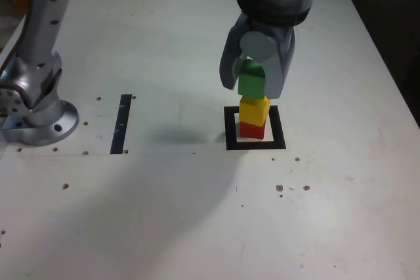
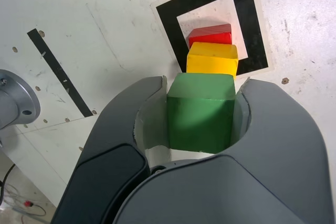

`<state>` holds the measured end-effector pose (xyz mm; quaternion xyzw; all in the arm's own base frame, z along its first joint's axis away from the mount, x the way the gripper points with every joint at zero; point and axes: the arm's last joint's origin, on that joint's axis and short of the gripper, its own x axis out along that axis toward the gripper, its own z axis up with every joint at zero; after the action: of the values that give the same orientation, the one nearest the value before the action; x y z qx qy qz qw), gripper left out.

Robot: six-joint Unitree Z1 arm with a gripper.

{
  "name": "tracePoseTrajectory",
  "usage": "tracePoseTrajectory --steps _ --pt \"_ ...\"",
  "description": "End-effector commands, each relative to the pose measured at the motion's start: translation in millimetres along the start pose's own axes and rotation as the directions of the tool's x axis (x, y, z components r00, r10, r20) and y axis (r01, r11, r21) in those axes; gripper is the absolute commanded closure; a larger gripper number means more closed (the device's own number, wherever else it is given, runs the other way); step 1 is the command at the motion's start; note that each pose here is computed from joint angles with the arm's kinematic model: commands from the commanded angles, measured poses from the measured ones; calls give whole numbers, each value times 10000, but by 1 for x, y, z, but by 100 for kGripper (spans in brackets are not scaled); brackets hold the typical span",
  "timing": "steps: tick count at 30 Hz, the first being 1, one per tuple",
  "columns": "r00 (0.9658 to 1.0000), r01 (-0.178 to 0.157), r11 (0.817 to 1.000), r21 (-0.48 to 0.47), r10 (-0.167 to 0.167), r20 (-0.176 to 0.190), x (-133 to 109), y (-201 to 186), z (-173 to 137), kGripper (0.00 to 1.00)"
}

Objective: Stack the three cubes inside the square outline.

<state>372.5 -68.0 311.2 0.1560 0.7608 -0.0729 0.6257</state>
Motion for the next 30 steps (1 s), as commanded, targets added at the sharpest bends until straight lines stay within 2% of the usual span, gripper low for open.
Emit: tracePoseTrajectory --steps 1,7,13,20,26,30 --pt "9998 35 10000 19 -34 -215 5 0 3 77" --pt "9995 59 10000 25 -58 -310 11 1 8 75" --pt "9991 53 10000 -10 -53 -429 14 2 9 64" --pt "9986 53 10000 -63 -57 -534 17 5 8 35" --pt "9988 103 9999 -72 -106 -481 17 5 8 10" --pt "9989 58 9999 -90 -63 -465 16 5 8 1"
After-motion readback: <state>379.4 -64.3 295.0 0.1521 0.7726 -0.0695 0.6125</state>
